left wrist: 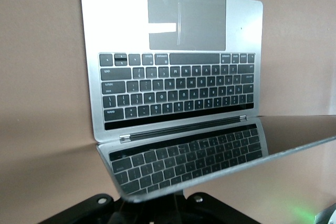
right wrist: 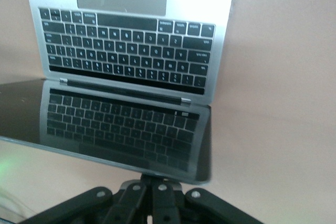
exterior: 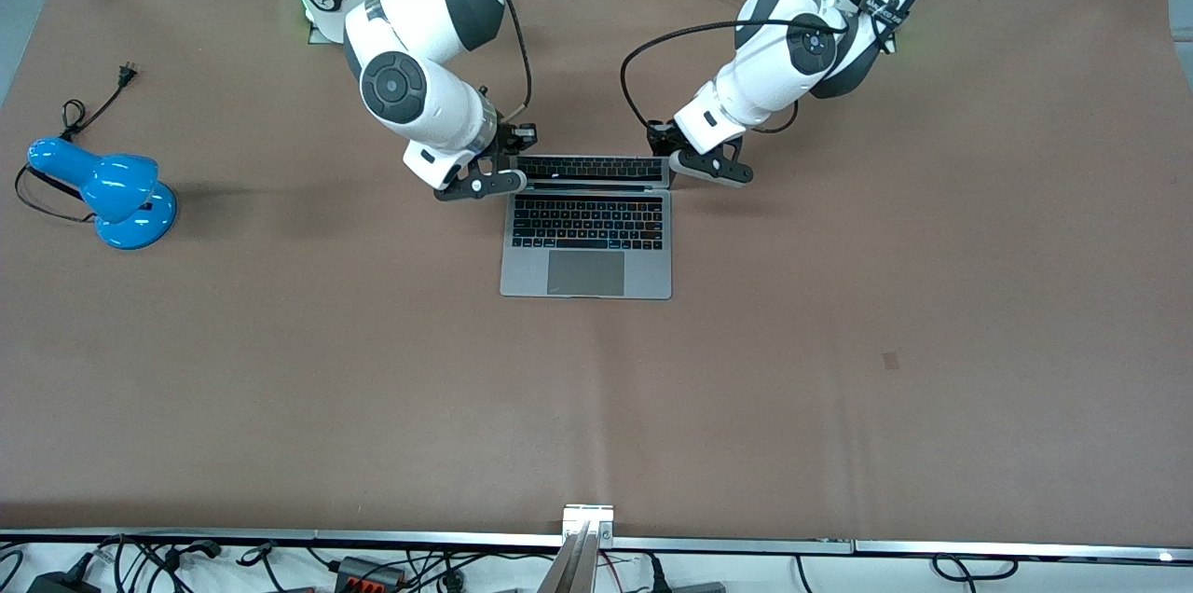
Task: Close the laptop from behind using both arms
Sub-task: 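Push the screen down toward the keyboard with both grippers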
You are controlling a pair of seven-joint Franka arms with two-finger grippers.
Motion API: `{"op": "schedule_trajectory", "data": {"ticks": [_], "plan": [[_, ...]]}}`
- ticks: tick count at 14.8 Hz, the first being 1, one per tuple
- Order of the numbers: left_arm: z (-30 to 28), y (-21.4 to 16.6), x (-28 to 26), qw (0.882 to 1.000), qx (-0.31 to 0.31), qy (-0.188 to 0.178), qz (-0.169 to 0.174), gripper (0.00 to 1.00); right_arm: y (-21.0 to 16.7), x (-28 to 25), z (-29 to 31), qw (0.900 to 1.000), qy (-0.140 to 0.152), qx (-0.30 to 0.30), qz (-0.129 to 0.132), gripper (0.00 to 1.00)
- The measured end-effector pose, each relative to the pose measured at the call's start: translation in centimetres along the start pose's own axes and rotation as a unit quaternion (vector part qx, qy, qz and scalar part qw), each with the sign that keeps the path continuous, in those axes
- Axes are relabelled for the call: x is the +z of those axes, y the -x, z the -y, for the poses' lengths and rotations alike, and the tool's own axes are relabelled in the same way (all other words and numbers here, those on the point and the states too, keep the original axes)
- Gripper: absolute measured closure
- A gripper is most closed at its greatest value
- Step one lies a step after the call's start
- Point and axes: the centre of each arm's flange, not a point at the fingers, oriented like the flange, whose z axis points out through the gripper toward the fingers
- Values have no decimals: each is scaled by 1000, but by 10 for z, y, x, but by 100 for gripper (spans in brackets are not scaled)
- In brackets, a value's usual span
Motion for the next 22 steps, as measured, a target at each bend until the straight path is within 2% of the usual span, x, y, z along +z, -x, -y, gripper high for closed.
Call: {"op": "schedule_trajectory", "data": {"ticks": [5, 13, 22], "plan": [[13, -23, -3, 1000, 0, 3, -6, 99, -23, 15, 5, 1000, -3, 14, -16, 99], [29, -52, 15, 1000, 2, 9, 7, 99, -63, 24, -8, 999, -5, 35, -37, 99], [51, -72, 41, 1000, 0, 18, -4, 99, -106, 75, -19, 997, 6, 50, -54, 99]]}}
